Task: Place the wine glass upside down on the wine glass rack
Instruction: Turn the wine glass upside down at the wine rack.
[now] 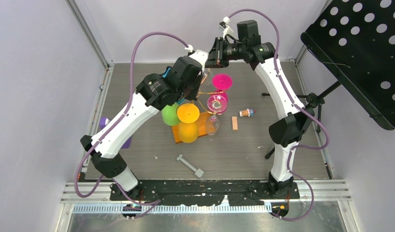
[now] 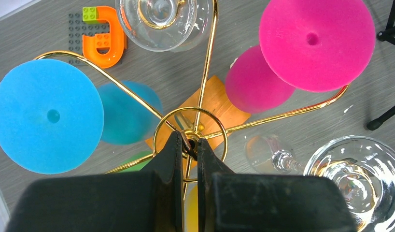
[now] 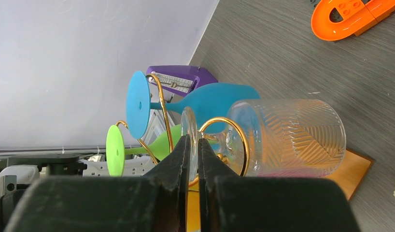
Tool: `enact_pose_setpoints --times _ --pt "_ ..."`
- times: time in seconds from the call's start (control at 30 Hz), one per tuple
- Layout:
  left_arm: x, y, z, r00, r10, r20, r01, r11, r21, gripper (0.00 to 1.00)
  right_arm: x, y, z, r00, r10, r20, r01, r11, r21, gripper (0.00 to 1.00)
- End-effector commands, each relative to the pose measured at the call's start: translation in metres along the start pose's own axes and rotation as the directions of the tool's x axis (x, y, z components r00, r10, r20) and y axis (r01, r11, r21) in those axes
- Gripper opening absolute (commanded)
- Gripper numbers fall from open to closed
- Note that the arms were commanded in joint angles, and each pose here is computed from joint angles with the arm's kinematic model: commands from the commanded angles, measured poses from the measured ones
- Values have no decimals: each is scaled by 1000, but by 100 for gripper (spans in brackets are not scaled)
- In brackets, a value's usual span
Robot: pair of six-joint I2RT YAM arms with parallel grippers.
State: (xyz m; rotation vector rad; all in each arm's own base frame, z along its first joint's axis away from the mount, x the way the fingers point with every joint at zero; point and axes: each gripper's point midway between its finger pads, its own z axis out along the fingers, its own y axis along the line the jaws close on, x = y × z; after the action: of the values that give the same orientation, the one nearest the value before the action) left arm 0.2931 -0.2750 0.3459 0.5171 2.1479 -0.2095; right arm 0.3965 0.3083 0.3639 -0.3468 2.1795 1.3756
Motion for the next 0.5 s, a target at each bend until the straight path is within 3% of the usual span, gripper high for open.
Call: enact_pose_setpoints --times 0.0,0.47 --pt "4 -14 -8 1000 24 -9 -23 997 73 0 -6 40 -32 994 -94 61 96 995 -37 5" --pt "5 -14 -8 1000 29 -12 -28 997 75 0 -23 3 -44 989 -51 138 36 994 106 5"
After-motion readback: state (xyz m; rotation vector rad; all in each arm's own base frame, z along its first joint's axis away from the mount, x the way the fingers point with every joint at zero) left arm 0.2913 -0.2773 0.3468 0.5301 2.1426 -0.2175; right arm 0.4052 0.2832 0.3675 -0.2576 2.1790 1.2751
